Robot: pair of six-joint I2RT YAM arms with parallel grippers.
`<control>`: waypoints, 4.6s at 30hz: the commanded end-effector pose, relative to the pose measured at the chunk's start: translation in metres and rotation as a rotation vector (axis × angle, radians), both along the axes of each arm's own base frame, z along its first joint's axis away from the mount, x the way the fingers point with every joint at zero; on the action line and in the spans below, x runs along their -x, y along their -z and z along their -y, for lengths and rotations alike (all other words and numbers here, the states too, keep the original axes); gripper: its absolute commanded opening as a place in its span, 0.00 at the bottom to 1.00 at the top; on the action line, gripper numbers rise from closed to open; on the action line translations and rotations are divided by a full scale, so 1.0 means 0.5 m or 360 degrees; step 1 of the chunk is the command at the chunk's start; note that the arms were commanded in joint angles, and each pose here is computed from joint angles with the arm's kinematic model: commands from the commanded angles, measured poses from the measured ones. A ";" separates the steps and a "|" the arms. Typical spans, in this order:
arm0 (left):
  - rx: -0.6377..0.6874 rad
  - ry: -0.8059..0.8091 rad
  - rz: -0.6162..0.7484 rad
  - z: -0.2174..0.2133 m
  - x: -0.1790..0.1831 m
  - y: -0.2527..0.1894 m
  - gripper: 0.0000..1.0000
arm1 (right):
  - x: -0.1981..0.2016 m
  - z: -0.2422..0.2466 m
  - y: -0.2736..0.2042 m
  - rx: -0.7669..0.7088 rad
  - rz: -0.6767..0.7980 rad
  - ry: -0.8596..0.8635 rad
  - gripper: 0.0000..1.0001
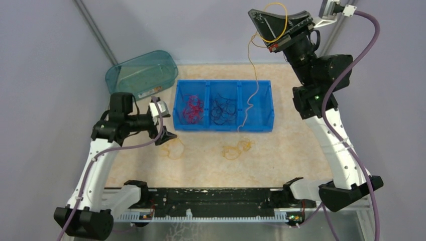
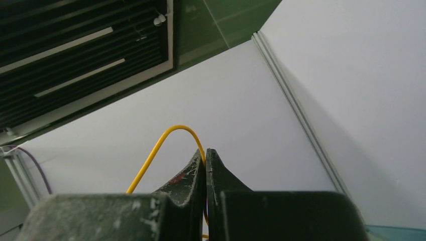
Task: Untangle the cables
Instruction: Place the cable in the bin.
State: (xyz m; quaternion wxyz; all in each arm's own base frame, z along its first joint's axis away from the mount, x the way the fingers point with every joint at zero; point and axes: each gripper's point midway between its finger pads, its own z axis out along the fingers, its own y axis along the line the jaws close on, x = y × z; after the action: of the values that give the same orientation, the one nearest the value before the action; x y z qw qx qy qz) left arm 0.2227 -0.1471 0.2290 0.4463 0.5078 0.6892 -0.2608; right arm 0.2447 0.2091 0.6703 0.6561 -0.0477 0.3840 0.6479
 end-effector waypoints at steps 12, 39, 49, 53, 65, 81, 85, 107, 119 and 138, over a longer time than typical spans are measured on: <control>0.0766 0.0464 0.0278 0.238 0.027 -0.368 0.99 | 0.076 -0.053 -0.084 -0.0226 0.0228 -0.0165 0.00; 0.0865 0.0838 -0.0094 0.475 0.029 -0.353 0.70 | 0.131 -0.099 -0.037 -0.0152 0.0291 -0.0281 0.00; 0.0818 0.1046 -0.0289 0.484 0.058 -0.359 0.06 | 0.142 -0.112 -0.001 -0.0031 0.0312 -0.0301 0.00; 0.0852 0.0938 -0.0109 0.462 0.031 -0.399 0.00 | 0.129 -0.121 0.064 0.0230 0.0321 -0.0137 0.00; 0.0905 0.0766 0.0432 0.403 0.015 -0.564 0.00 | 0.052 -0.088 0.430 0.0939 0.0215 0.0366 0.73; 0.0983 0.0799 0.0480 0.403 0.026 -0.649 0.00 | 0.003 -0.156 0.682 0.1056 0.0039 0.0197 0.58; 0.0998 0.0803 0.0513 0.403 0.025 -0.666 0.00 | -0.001 -0.173 0.737 0.1037 -0.0048 0.0123 0.44; 0.1221 0.0620 0.1107 0.380 -0.013 -0.851 0.00 | 0.081 -0.160 1.072 0.1108 -0.0587 0.0111 0.19; 0.1338 0.0530 0.1481 0.350 -0.007 -0.944 0.00 | 0.137 -0.172 1.153 0.1145 -0.0681 0.0032 0.31; 0.1178 0.0582 0.1146 0.467 -0.101 -0.786 0.00 | 0.142 -0.100 1.051 0.1029 -0.0543 0.0234 0.55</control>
State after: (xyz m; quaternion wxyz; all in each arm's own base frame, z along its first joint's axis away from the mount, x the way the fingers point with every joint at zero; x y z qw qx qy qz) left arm 0.2677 -0.3684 0.6304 0.7543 0.4813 0.2563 -0.3656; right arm 0.1709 0.2762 0.1422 0.5591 -0.1243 0.6684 0.4745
